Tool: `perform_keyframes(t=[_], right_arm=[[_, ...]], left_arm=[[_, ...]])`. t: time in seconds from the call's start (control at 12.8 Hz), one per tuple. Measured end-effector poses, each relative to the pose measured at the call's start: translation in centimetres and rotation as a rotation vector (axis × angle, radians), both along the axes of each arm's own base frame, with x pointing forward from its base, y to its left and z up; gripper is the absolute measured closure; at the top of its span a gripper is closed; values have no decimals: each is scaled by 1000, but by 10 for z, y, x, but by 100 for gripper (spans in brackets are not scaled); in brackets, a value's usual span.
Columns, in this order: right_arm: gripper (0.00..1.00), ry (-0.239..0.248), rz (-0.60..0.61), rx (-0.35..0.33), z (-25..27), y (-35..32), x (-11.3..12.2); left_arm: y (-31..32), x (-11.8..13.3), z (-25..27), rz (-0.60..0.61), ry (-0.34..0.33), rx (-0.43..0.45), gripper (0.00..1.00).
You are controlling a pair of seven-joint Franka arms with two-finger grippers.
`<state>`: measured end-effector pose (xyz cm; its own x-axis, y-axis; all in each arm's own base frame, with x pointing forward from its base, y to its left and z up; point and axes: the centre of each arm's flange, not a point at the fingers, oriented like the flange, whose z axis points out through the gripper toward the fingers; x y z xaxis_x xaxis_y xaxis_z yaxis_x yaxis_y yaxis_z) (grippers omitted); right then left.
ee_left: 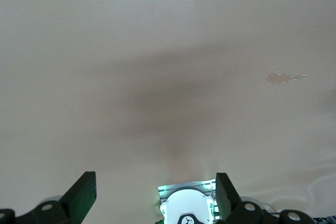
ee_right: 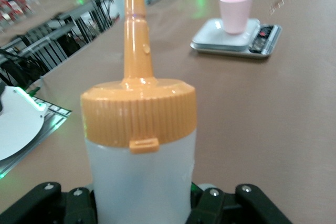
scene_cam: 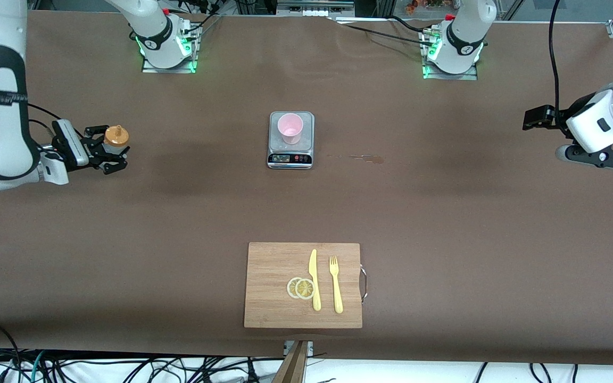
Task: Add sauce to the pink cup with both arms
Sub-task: 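Carry the sauce bottle back and lower it onto the table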
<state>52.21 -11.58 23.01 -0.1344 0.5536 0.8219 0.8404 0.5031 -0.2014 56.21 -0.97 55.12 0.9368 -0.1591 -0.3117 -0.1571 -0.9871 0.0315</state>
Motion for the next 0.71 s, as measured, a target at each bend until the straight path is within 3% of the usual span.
perform_keyframes(t=[0.16, 0.39, 0.71], right_arm=[[75, 34, -15, 73, -29, -27, -19], [75, 131, -89, 171, -71, -43, -39], [75, 248, -142, 313, -124, -32, -52]], left_arm=[[-1, 0, 0, -1, 0, 0, 0], [-1, 0, 0, -2, 0, 0, 0], [-2, 0, 0, -3, 0, 0, 0]])
